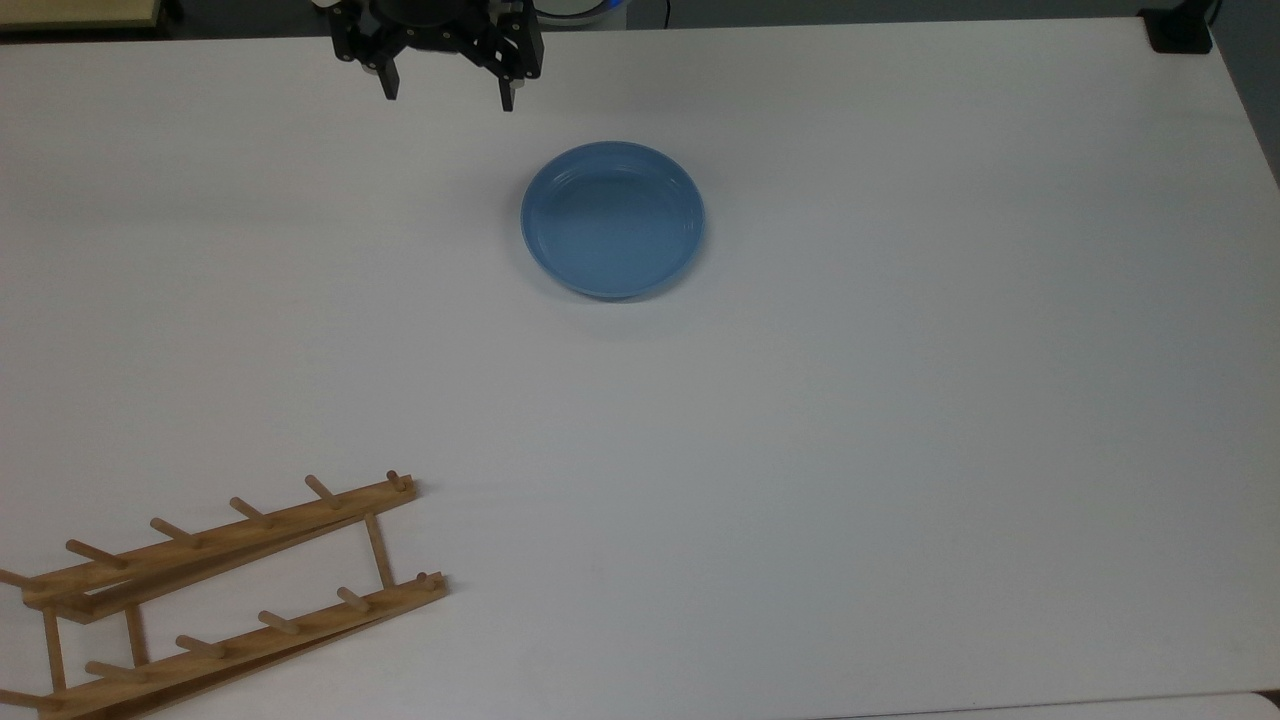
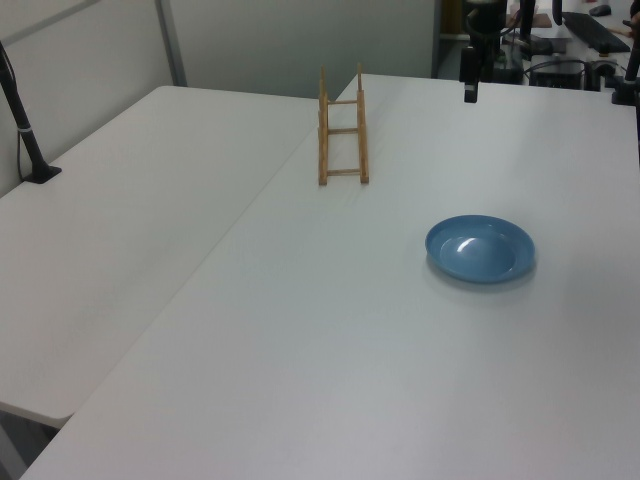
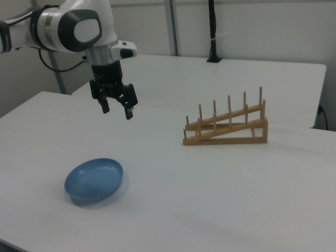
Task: Place plate in plate rack
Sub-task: 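Move the gripper toward the rim of the blue plate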
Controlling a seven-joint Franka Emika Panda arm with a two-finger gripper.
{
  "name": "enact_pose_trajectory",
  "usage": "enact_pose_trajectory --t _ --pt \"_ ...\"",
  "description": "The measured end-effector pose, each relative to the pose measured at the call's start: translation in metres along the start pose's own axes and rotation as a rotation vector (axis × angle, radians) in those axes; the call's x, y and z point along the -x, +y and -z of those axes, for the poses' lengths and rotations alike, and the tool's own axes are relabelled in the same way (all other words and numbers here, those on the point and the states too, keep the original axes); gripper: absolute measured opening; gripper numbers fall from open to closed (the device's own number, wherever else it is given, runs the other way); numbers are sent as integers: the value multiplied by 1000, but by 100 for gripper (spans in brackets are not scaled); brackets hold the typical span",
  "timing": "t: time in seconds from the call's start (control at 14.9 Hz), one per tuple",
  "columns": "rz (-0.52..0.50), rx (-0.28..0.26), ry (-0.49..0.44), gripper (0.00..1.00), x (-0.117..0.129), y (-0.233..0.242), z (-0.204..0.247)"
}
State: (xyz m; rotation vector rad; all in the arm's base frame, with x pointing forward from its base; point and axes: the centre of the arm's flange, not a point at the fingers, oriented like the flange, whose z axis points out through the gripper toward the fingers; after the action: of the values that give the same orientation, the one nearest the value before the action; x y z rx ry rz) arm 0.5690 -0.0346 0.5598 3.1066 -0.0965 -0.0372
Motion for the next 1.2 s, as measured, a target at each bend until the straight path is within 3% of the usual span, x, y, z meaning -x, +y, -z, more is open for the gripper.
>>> enact_pose_trajectory --t 0.87,1.07,1.2 --pt "-11 0 0 100 0 6 0" --pt "-11 0 38 100 -5 7 1" --pt "43 4 47 100 -11 8 -5"
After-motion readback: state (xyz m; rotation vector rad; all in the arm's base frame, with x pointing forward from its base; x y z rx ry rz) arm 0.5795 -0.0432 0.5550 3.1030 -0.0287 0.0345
